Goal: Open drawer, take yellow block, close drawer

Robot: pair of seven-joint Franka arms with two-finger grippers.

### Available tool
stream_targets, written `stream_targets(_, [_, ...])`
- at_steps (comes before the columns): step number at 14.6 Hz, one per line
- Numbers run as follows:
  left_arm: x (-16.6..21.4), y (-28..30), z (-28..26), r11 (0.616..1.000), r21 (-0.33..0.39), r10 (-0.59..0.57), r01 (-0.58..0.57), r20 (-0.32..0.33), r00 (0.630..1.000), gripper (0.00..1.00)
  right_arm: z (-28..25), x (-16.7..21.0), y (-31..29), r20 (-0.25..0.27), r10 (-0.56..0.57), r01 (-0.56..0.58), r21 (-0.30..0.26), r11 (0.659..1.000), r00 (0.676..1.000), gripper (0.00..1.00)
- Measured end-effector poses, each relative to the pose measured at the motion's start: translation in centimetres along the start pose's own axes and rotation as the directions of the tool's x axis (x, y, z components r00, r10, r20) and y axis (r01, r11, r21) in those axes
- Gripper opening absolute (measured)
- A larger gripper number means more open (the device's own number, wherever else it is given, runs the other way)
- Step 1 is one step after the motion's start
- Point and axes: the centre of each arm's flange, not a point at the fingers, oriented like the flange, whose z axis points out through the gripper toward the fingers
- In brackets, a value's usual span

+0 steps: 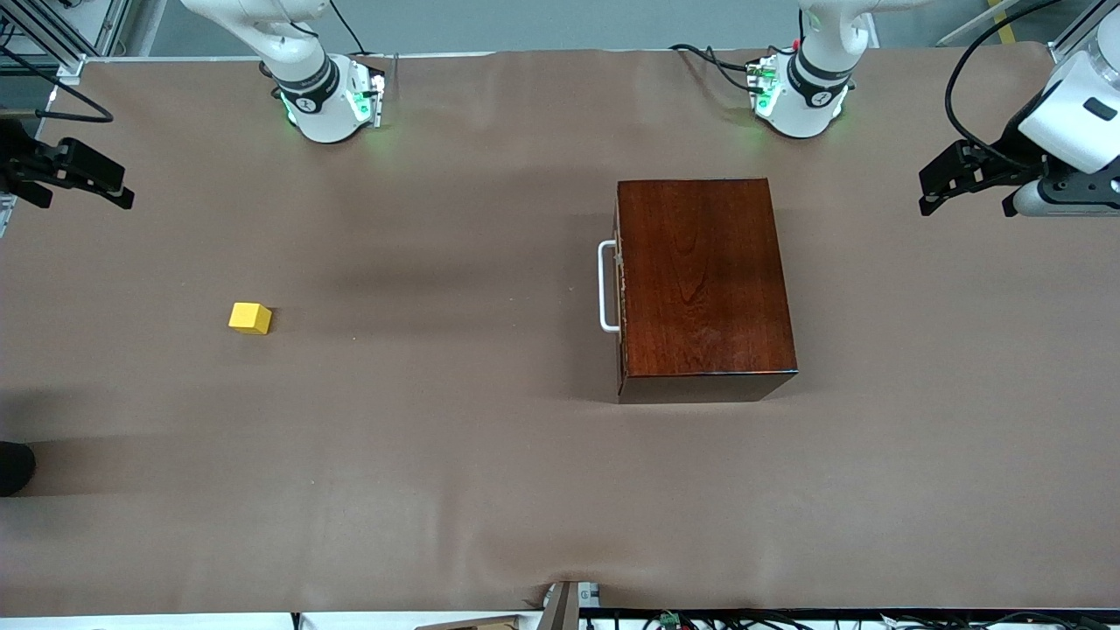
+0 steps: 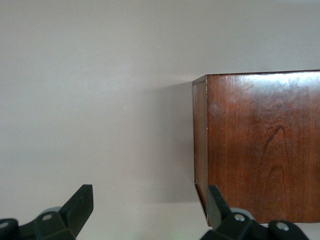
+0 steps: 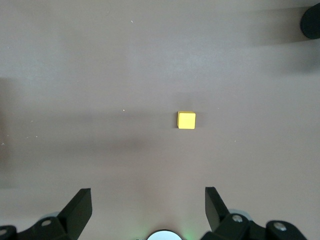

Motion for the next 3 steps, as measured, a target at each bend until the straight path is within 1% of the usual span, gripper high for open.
stream_targets(3, [0.03, -0.25, -0.07, 1.0, 0.0, -0.005, 0.005, -0.001, 1.0, 1.0, 0.0, 0.0, 0.0, 0.0, 0.0, 0.0, 0.0, 1.0, 1.0, 1.0])
